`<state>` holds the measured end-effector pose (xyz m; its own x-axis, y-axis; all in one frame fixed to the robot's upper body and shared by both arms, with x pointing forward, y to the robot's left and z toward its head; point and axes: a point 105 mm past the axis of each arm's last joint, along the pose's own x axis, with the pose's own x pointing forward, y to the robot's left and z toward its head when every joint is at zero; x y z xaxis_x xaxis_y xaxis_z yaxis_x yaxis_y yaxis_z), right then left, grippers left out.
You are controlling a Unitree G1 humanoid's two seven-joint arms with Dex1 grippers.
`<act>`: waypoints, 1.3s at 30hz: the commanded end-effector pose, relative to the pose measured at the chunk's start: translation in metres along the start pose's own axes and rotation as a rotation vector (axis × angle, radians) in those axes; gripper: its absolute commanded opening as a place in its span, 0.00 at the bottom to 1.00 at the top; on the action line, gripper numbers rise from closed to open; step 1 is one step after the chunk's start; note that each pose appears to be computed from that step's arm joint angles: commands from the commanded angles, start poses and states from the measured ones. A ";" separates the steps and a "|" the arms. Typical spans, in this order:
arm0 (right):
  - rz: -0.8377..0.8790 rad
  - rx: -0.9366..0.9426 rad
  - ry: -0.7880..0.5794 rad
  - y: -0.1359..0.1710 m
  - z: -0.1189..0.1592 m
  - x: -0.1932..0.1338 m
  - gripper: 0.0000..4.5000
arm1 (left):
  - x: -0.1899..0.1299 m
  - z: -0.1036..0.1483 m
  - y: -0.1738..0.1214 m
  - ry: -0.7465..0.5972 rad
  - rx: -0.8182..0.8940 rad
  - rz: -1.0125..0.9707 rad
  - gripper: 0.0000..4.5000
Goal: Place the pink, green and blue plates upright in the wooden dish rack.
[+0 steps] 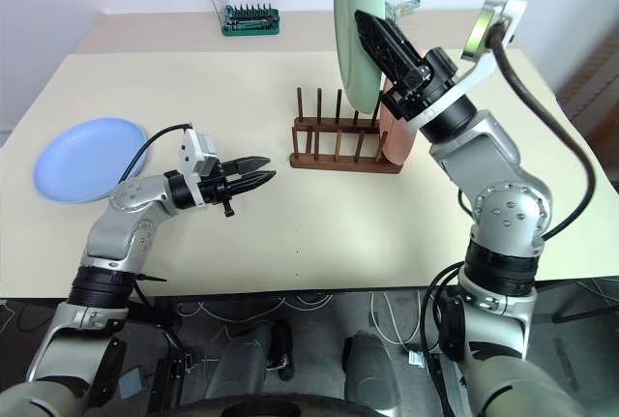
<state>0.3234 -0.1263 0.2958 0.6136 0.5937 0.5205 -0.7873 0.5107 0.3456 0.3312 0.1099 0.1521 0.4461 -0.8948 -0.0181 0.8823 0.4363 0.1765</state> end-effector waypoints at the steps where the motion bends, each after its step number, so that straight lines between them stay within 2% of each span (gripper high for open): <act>1: -0.012 -0.009 -0.055 0.001 0.010 0.000 0.01 | 0.003 0.015 -0.001 -0.024 0.046 -0.014 0.30; 16: 0.034 0.030 -0.084 0.014 0.007 0.014 0.01 | 0.005 0.015 -0.001 -0.016 0.043 -0.010 0.30; 39: -0.139 0.112 -0.055 -0.020 -0.020 -0.002 0.01 | 0.004 0.013 0.000 -0.009 0.045 -0.005 0.30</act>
<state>0.3410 -0.1224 0.2667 0.7192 0.5033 0.4790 -0.6947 0.5076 0.5097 0.3326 0.1092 0.1552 0.4585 -0.8884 -0.0233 0.8763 0.4476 0.1782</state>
